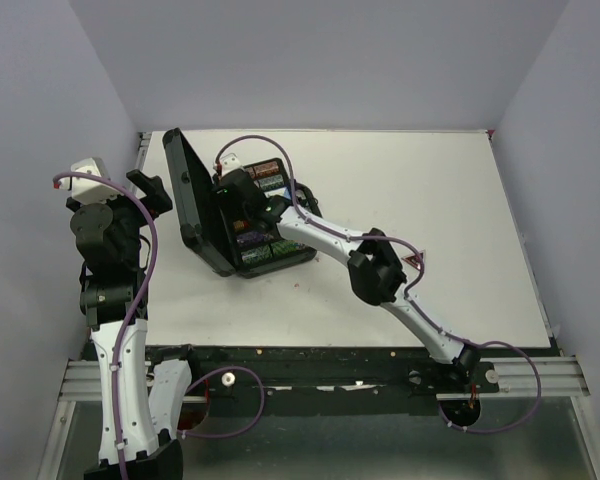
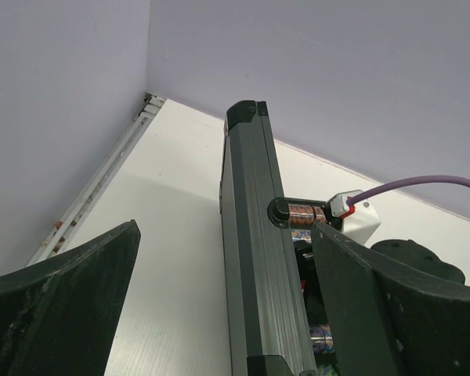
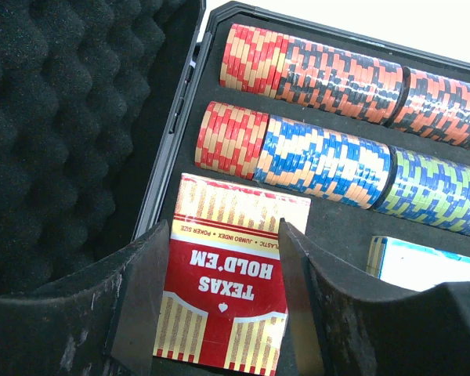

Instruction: Pack up texas hold em set

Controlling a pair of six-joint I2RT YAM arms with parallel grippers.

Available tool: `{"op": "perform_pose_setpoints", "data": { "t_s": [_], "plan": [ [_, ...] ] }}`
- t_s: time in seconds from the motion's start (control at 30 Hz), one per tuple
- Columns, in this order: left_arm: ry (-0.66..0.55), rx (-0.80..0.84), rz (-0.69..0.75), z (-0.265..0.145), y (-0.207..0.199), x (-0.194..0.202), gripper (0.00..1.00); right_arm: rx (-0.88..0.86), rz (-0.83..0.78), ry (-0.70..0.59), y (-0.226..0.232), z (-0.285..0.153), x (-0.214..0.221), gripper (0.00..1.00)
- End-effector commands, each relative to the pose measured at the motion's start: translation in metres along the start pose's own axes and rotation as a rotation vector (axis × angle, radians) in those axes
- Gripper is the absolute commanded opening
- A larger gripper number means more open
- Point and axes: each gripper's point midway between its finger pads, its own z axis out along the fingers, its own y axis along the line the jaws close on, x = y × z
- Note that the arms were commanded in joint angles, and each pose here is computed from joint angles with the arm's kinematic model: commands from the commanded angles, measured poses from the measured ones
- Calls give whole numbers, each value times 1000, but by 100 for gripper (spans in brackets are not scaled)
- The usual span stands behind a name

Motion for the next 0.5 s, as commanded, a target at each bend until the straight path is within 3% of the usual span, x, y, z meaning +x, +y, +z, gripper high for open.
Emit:
{"op": "perform_pose_setpoints", "data": {
  "t_s": [0.0, 0.23, 0.47],
  "plan": [
    [-6, 14, -7, 2, -1, 0, 99, 178, -102, 191, -42, 13, 72, 63],
    [-4, 9, -7, 2, 0, 1, 99, 109, -105, 295, -31, 16, 115, 64],
    [-3, 12, -7, 2, -1, 1, 99, 15, -54, 279, -14, 5, 98, 71]
  ]
}}
